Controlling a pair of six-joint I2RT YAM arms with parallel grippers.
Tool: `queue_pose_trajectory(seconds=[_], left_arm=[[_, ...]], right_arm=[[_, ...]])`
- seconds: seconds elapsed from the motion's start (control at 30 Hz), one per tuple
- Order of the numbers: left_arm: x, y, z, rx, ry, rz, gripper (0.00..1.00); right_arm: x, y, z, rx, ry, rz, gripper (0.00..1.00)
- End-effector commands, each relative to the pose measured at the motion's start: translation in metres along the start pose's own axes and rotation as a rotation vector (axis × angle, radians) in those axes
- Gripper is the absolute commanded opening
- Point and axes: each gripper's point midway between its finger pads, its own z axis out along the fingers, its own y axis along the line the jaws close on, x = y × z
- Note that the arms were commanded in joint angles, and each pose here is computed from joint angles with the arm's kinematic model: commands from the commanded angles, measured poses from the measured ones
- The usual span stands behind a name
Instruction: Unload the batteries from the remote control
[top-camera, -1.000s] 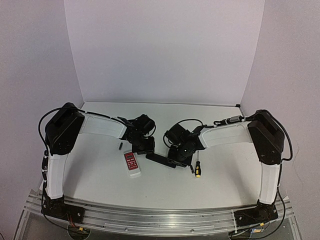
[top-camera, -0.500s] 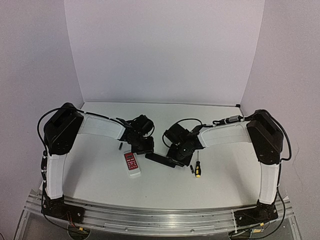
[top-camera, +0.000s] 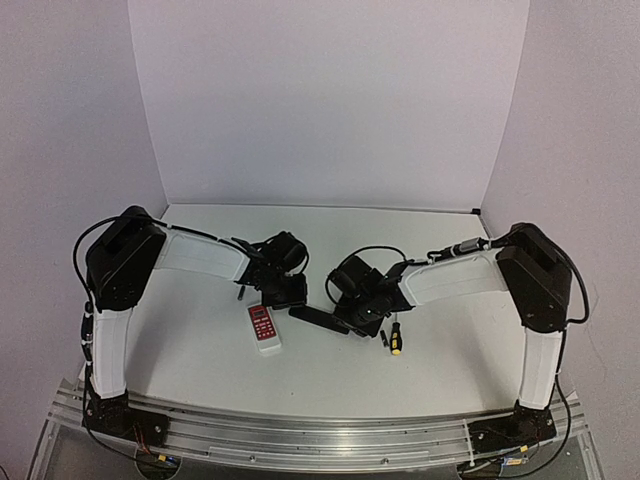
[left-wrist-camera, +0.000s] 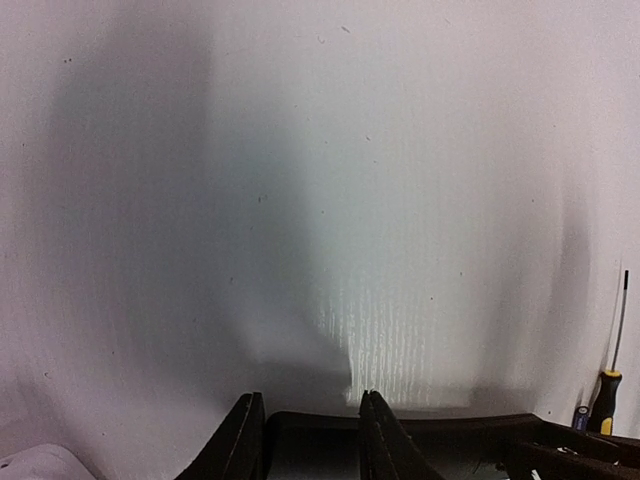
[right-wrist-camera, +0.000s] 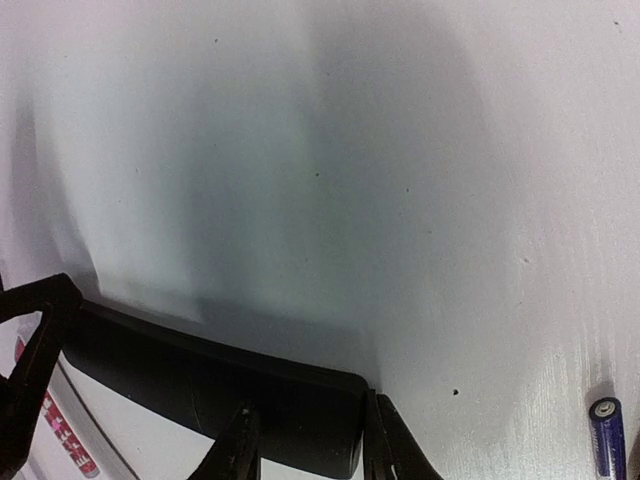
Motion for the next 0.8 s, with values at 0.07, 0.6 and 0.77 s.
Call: queue_pose_trajectory(seconds=[0.07, 0.6, 0.77], left_arm=[[0.081, 0.07, 0.022, -0.275, 0.247, 0.021, 0.38], [0.022, 0.033, 0.0, -0.23, 0.11, 0.074, 0.56], [-0.034, -0.004, -0.037, -0.172, -0.026, 0.096, 0.7]], right_arm=[[0.012, -0.04, -0.003, 0.083, 0.002, -0.07, 0.38], [-0.008, 0.001, -0.079, -0.114, -0.046, -0.617, 0.73], [-0.013, 0.021, -0.111, -0.204, -0.106, -0.923, 0.83]])
